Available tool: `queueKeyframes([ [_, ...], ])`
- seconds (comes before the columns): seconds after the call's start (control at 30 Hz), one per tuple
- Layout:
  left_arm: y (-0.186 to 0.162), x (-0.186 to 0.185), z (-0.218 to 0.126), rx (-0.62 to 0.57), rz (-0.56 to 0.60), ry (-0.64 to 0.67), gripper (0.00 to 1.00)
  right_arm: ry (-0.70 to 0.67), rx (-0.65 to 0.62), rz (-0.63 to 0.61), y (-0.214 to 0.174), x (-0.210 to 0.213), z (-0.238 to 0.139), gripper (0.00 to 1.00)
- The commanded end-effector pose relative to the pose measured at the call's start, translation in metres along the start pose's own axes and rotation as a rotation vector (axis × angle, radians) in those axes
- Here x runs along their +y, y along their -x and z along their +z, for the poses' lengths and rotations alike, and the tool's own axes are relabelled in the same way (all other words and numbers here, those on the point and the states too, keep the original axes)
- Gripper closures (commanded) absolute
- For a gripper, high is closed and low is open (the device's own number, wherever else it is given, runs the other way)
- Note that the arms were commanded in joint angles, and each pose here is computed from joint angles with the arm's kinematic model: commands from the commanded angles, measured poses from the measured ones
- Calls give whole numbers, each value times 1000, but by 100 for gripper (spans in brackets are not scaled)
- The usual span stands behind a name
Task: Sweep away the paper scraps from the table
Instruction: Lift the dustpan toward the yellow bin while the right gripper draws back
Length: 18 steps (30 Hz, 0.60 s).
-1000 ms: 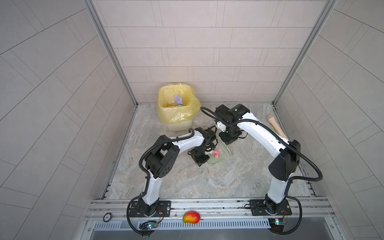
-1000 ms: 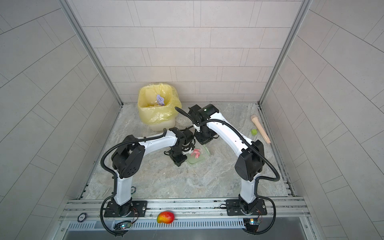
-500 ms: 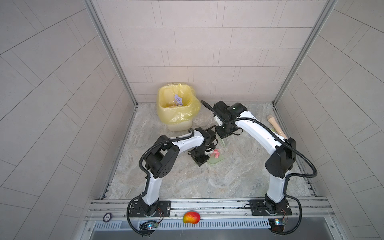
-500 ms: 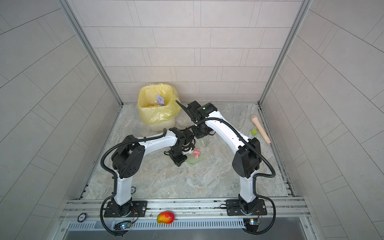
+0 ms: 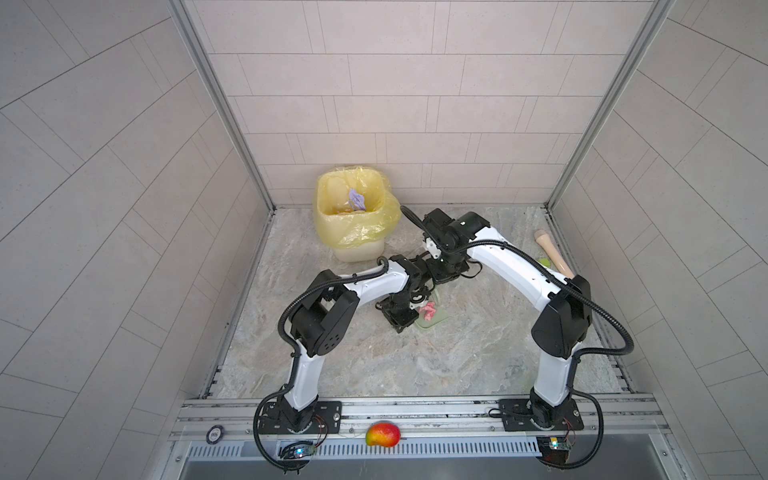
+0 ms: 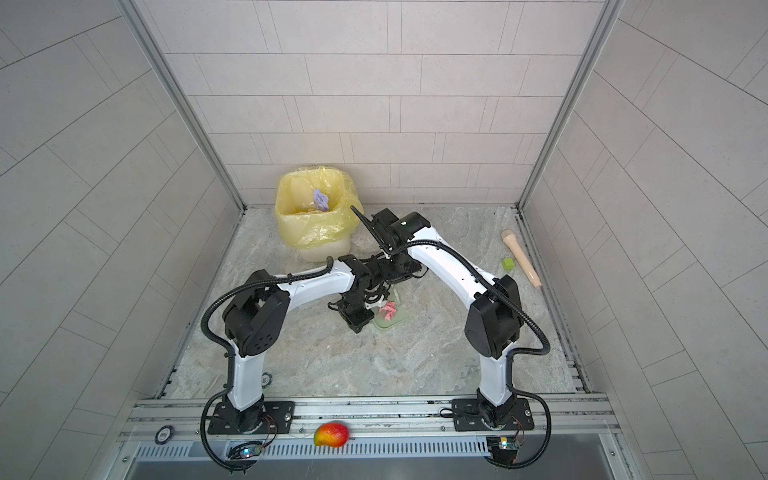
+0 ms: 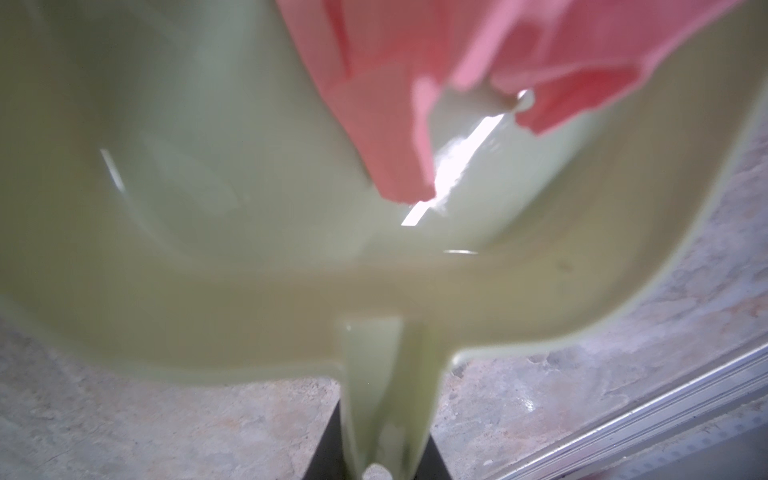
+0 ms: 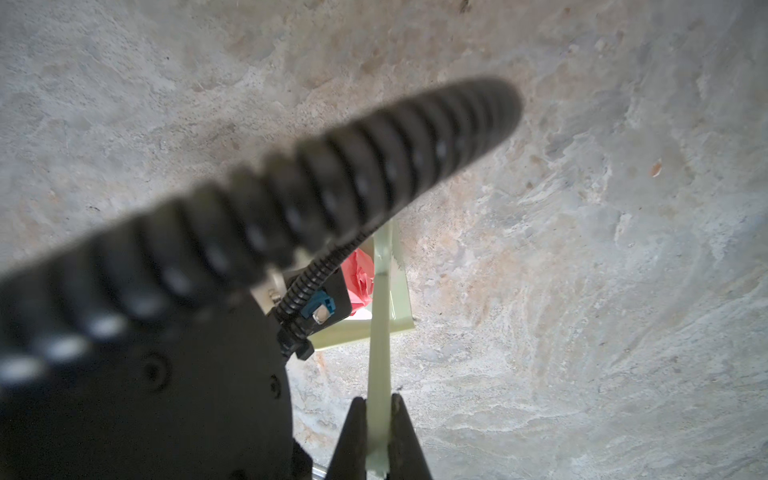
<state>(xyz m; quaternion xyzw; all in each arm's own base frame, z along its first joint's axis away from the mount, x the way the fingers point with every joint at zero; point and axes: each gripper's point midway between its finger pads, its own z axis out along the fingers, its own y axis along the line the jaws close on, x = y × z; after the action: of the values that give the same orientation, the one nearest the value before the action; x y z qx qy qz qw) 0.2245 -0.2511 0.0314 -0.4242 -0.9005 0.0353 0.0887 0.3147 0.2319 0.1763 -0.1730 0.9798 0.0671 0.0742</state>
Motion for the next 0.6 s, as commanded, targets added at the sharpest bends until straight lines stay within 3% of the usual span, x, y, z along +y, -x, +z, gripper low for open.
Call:
queueKeyframes([
  [0.0, -4, 1, 1, 17, 0, 11, 100, 46, -37, 18, -8, 10, -23, 100],
  [0.57, -1, 3, -18, -74, -6, 30, 100, -73, -68, 72, -18, -42, -47, 100],
])
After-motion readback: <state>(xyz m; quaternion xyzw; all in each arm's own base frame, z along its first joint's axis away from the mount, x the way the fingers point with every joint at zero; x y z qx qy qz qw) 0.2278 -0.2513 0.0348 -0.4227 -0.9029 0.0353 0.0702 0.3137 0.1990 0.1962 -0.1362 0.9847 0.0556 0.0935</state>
